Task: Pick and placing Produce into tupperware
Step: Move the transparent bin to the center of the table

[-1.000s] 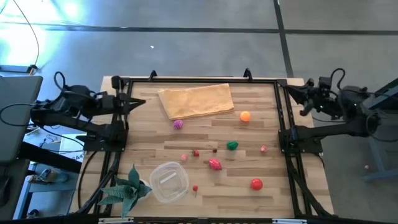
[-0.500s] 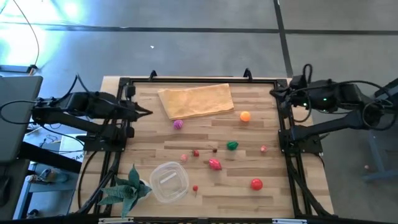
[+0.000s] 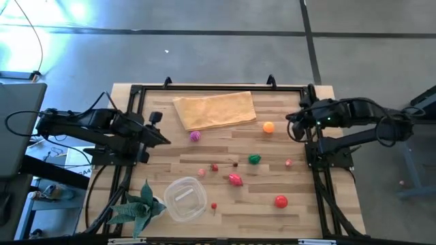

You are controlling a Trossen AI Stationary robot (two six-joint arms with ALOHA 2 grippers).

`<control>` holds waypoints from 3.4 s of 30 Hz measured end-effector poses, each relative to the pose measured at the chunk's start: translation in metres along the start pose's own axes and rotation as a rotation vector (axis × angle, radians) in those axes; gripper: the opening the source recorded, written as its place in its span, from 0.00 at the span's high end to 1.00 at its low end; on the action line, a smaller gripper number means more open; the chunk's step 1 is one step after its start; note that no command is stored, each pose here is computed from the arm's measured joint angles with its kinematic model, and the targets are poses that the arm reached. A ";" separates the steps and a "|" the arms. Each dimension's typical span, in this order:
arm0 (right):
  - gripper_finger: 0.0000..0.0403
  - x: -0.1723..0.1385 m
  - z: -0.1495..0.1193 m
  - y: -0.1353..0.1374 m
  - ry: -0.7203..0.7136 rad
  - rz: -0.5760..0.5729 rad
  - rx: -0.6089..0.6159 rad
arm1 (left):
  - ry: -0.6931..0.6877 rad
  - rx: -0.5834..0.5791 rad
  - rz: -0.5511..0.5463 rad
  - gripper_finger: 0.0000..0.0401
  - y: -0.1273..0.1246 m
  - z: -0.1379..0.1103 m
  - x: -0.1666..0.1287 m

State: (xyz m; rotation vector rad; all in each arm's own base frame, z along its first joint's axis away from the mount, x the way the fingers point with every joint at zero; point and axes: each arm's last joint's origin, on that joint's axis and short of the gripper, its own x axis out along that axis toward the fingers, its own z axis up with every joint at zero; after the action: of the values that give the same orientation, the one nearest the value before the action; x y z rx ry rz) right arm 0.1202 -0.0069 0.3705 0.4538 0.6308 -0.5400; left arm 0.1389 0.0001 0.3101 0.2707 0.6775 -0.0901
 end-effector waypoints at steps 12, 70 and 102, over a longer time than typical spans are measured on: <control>0.95 0.017 0.000 0.010 0.081 0.008 -0.090 | -0.243 0.005 -0.307 1.00 -0.006 0.040 0.033; 0.95 0.025 -0.002 0.011 0.131 -0.049 -0.285 | 0.817 -0.129 -0.268 1.00 -0.051 0.031 0.268; 0.95 0.025 -0.002 0.011 0.130 -0.048 -0.287 | 0.446 0.090 -0.339 1.00 0.012 0.039 0.291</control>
State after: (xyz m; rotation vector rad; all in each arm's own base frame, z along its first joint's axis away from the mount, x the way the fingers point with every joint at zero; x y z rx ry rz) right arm 0.1427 -0.0057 0.3548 0.2041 0.8318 -0.4591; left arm 0.3904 0.0024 0.1589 0.2626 1.1615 -0.3929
